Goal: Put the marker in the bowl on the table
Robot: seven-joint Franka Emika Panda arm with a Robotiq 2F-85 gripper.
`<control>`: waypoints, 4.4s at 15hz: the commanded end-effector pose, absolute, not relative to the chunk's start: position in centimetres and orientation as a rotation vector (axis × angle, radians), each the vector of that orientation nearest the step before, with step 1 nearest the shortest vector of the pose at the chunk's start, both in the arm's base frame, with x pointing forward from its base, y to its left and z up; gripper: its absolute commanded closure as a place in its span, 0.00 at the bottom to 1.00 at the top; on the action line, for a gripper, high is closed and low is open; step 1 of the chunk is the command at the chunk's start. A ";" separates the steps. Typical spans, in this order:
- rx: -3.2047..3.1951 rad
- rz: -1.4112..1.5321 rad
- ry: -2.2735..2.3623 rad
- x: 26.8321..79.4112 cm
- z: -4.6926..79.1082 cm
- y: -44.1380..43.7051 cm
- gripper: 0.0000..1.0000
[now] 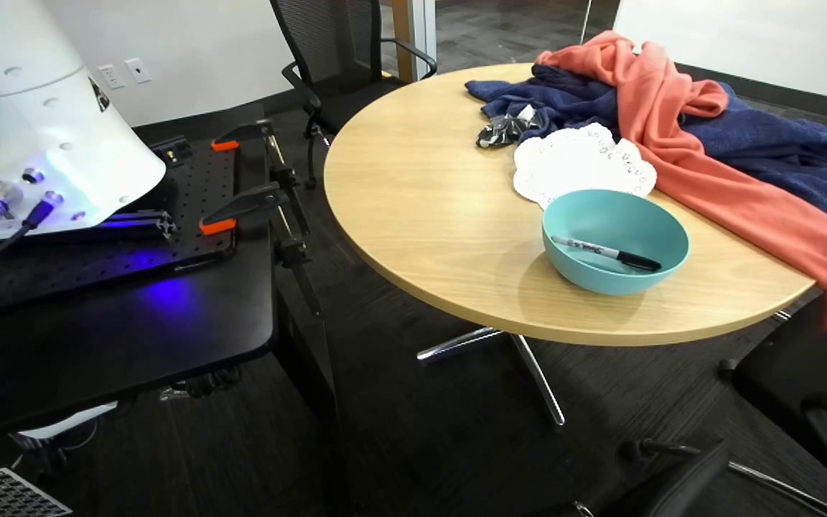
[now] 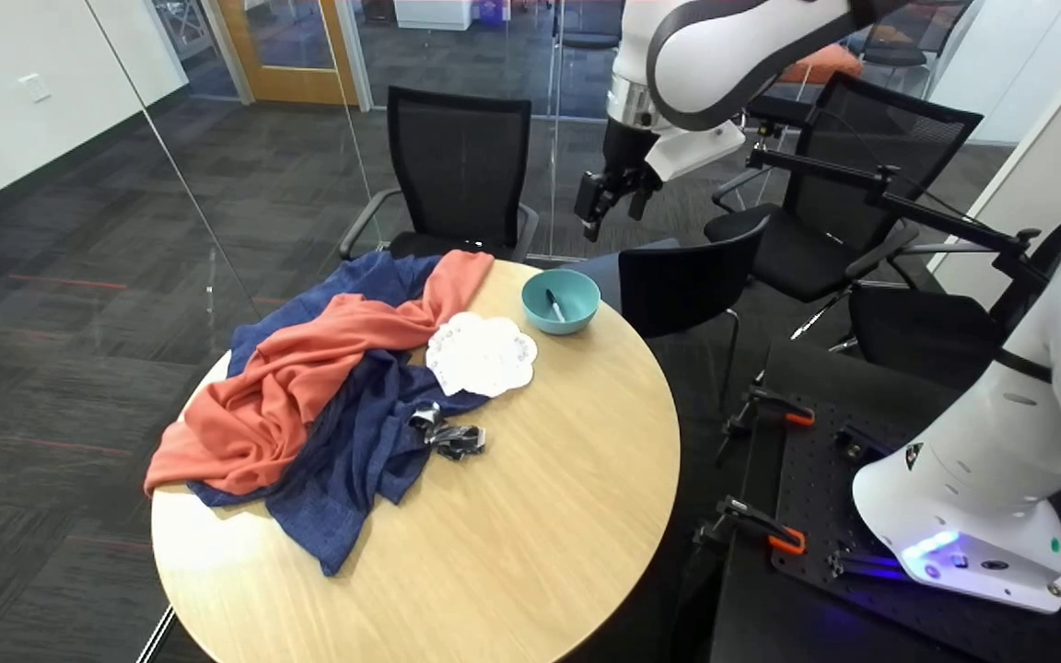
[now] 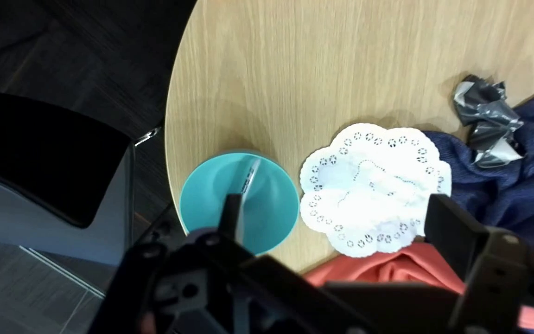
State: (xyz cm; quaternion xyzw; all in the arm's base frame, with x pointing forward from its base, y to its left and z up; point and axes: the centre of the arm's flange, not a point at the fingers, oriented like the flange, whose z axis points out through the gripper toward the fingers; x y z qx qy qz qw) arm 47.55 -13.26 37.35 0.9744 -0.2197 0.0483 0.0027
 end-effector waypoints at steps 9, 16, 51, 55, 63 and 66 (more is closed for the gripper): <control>2.997 0.042 -0.828 54.5 25.8 -18.1 0.00; 2.994 0.046 -0.828 55.4 25.3 -18.4 0.00; 2.948 0.097 -0.945 60.8 6.2 -26.1 0.66; 2.947 0.076 -0.950 61.1 5.7 -26.0 0.95; 2.942 0.170 -0.977 57.5 13.5 -24.4 0.96; 2.946 0.198 -0.963 55.3 17.5 -23.3 0.96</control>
